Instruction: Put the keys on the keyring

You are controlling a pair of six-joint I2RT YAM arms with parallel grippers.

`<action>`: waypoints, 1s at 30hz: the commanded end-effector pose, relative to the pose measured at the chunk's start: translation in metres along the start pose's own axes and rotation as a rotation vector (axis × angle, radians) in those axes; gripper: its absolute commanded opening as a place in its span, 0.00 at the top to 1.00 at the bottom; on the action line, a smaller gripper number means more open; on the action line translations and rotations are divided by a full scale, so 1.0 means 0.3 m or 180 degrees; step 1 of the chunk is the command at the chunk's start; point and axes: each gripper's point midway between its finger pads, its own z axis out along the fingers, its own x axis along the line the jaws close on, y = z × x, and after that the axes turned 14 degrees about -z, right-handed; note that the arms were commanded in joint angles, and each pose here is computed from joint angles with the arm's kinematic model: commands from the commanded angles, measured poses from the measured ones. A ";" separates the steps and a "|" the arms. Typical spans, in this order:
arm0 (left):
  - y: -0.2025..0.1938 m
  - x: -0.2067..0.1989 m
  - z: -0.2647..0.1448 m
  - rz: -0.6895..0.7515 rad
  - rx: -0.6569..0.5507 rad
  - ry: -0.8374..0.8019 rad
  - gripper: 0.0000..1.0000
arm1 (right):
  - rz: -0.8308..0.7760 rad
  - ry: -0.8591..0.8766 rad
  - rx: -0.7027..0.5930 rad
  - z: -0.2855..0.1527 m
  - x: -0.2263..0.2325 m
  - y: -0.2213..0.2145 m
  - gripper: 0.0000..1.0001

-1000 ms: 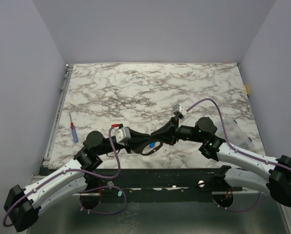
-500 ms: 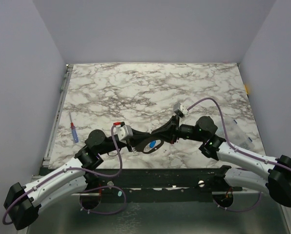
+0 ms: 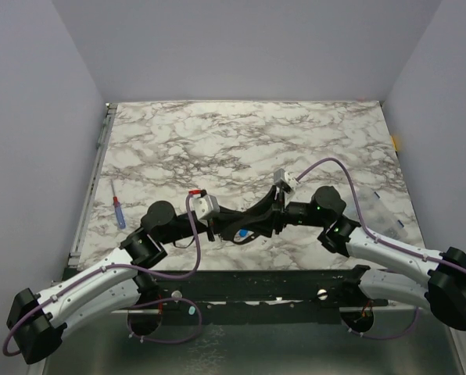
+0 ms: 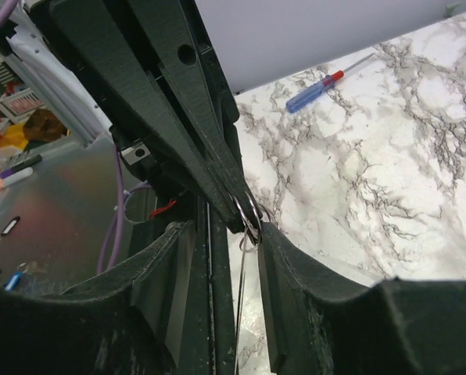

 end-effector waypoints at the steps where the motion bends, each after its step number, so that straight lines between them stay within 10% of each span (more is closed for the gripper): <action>1: 0.087 0.008 -0.003 0.0178 -0.0168 0.0096 1.00 | 0.0031 0.0324 0.0139 0.003 0.062 -0.023 0.53; 19: 0.074 0.005 -0.027 0.0270 0.0088 0.0127 1.00 | -0.0008 0.0093 0.0474 -0.012 0.020 -0.084 0.57; 30: -0.013 0.075 -0.076 0.0650 0.0531 0.0395 1.00 | -0.0070 -0.0245 0.0490 -0.034 -0.023 -0.039 0.40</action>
